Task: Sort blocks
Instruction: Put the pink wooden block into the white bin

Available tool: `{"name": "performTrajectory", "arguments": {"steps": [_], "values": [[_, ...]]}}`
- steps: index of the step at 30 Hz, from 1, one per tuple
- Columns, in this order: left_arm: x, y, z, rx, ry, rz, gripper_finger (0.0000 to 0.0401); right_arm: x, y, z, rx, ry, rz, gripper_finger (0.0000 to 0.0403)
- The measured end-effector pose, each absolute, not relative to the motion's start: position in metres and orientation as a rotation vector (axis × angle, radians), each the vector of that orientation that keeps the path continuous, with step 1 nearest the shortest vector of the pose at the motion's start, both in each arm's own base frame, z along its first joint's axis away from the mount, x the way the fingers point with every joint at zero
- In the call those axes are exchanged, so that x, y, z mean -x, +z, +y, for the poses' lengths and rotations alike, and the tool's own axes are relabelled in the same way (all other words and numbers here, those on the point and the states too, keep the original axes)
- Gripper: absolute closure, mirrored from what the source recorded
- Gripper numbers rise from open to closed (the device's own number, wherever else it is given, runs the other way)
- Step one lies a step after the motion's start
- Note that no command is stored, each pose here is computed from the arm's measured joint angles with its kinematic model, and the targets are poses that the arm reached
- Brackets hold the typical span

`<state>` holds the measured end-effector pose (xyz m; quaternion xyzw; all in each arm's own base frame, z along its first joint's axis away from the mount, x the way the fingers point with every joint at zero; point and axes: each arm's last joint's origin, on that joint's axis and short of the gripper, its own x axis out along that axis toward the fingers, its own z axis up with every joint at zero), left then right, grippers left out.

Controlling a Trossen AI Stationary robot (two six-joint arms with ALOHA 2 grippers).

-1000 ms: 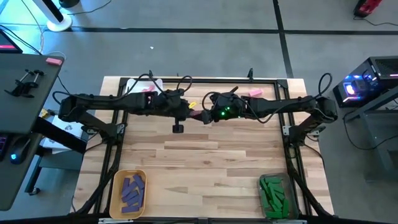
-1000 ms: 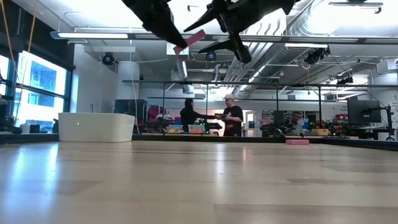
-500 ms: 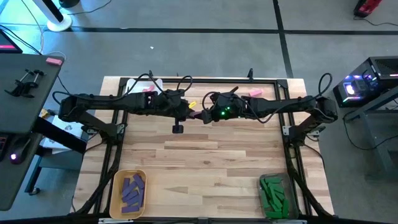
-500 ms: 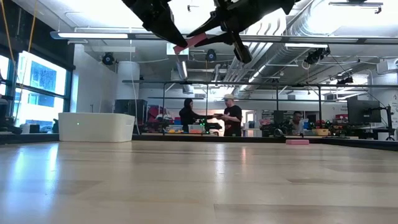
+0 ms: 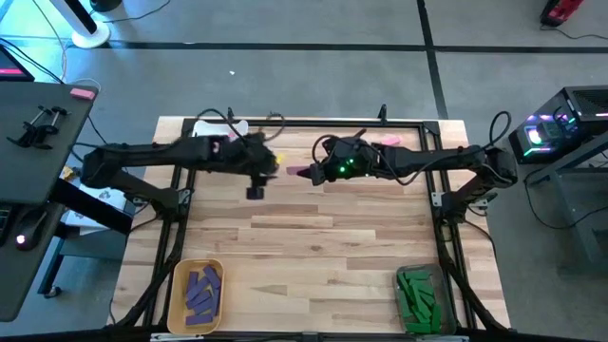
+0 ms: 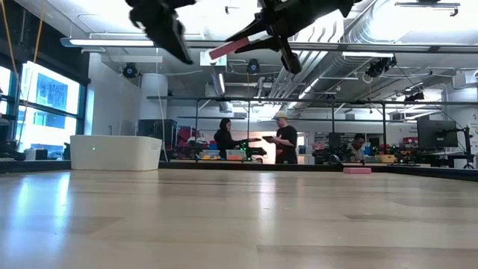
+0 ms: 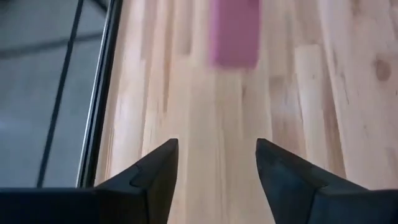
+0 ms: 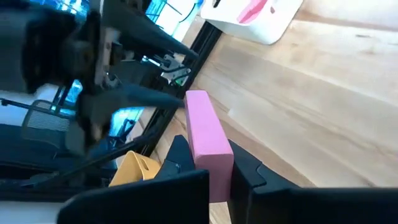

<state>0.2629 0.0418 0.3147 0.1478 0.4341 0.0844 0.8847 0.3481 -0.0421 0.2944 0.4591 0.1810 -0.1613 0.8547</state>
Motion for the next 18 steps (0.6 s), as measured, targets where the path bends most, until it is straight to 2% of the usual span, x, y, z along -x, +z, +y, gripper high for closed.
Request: {"name": "performTrajectory", "arguments": {"steps": [5,11,18], "values": [[-0.223,0.331,0.053,-0.102,0.323,0.87,0.0197,-0.353,0.296,-0.053,-0.953,-0.312,0.321,0.0402],[-0.174,0.345,0.049,0.069,0.417,0.581,0.0199,-0.381,0.281,-0.073,-0.97,-0.238,0.22,0.0402],[-0.124,0.356,0.039,0.235,0.578,0.282,0.0199,-0.445,0.266,-0.101,-0.894,-0.175,0.239,0.0402]]}}
